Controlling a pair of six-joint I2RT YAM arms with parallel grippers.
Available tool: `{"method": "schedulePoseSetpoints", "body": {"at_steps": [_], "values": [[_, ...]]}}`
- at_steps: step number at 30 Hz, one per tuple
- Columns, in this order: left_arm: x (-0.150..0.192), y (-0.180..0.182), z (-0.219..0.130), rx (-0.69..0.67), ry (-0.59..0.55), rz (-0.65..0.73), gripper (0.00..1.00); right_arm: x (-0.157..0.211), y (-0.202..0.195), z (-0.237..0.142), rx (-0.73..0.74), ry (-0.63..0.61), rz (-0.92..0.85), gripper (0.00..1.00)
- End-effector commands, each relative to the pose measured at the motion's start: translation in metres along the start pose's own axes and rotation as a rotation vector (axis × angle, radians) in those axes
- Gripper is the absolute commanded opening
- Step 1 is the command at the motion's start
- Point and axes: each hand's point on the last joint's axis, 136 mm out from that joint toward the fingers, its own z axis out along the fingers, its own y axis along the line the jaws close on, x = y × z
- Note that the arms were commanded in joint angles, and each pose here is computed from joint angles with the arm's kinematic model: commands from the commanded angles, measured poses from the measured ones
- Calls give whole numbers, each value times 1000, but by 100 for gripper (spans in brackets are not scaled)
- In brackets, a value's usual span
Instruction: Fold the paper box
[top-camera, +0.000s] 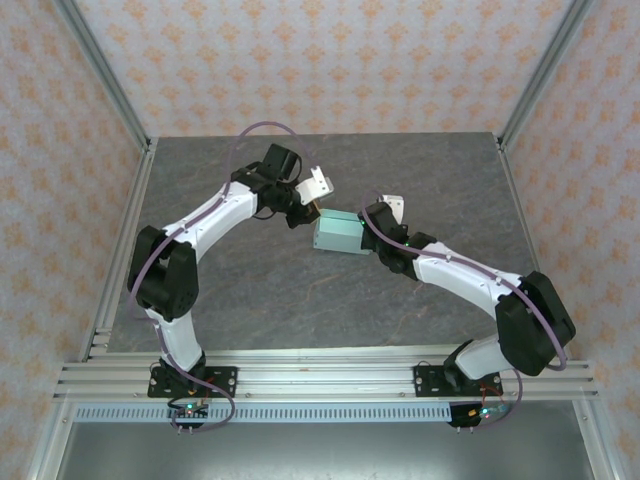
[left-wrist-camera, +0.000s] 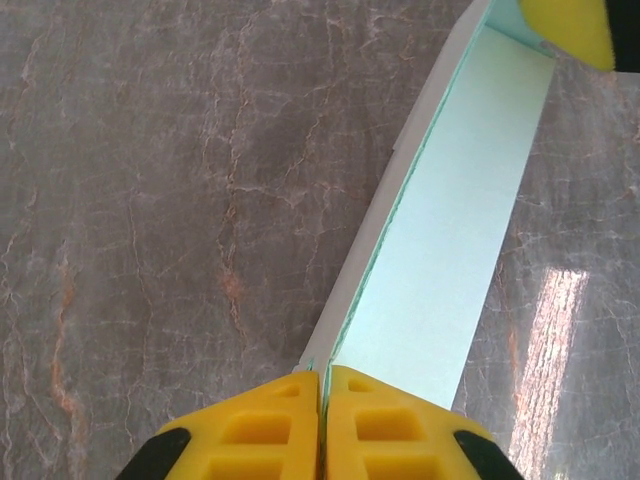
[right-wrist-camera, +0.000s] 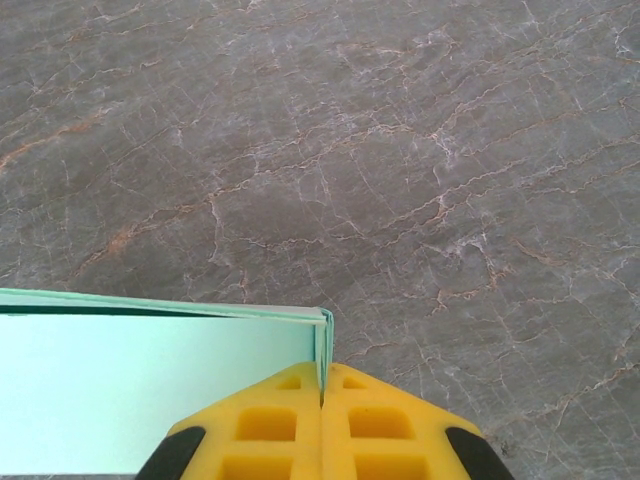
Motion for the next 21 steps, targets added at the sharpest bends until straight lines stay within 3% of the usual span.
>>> {"method": "schedulePoseSetpoints", "body": {"at_steps": [1,14,21], "values": [[-8,9,4,-78,16,-88,7,11,-1,-2,22,48,-45,0],[-9,37,0,-414,-36,-608,7,12,8,-2,15,49,-24,0],[-1,38,-2,-515,-90,-725,2,10,5,-3,32,39,-27,0]]}}
